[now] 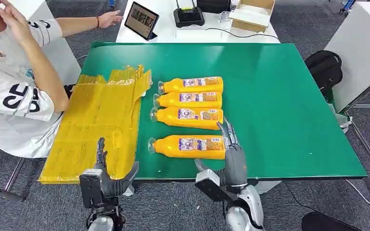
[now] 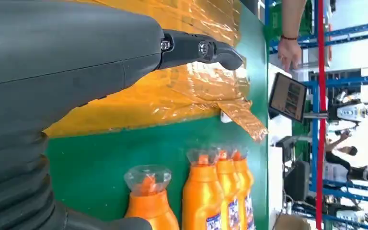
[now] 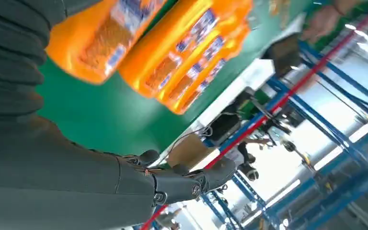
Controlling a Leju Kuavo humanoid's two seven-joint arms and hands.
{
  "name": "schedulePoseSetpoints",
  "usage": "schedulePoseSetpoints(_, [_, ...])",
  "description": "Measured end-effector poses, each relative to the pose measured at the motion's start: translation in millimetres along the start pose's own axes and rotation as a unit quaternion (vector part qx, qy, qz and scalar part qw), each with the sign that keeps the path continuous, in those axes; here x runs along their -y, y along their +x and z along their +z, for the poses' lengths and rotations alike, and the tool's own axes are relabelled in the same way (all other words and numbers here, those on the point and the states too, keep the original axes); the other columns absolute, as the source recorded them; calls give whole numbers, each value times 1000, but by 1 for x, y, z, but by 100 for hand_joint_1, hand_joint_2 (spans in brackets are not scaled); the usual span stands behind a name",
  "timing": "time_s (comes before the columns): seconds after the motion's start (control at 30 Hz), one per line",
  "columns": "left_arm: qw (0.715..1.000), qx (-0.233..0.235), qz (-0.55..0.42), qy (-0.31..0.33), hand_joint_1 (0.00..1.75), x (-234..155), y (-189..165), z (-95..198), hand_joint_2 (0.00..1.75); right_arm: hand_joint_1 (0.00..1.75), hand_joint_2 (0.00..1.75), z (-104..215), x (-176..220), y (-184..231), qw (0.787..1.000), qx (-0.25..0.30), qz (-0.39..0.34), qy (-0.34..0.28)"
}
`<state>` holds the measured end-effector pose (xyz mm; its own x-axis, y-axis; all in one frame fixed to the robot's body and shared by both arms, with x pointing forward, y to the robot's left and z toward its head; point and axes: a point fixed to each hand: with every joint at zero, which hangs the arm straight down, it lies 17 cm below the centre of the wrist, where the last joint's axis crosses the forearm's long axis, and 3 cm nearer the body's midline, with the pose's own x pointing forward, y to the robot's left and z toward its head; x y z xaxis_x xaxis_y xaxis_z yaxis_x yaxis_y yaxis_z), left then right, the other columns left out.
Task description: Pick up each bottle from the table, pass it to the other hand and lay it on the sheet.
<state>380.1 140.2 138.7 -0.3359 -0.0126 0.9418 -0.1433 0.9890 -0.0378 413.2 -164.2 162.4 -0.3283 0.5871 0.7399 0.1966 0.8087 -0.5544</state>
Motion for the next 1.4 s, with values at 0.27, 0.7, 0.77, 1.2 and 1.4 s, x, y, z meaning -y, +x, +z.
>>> schedulePoseSetpoints(0.27, [1000,-4,-1,-10,0,4,-1,-3,175,0,175,-34,-23,-30,995,-41,59,73])
schedulePoseSetpoints(0.7, [1000,0,-1,-18,0,5,1,-13,175,0,175,-35,-73,-60,980,-77,64,174])
schedulePoseSetpoints(0.77, [1000,2,-1,-19,0,5,2,-15,175,0,175,-31,-79,-62,978,-78,62,185])
schedulePoseSetpoints(1.2, [1000,-7,0,-24,0,7,-5,-15,175,0,175,-24,-99,-79,967,-94,79,225])
schedulePoseSetpoints(1.4, [1000,-12,-1,-26,0,8,-10,-17,175,0,175,-19,-109,-95,957,-112,88,251])
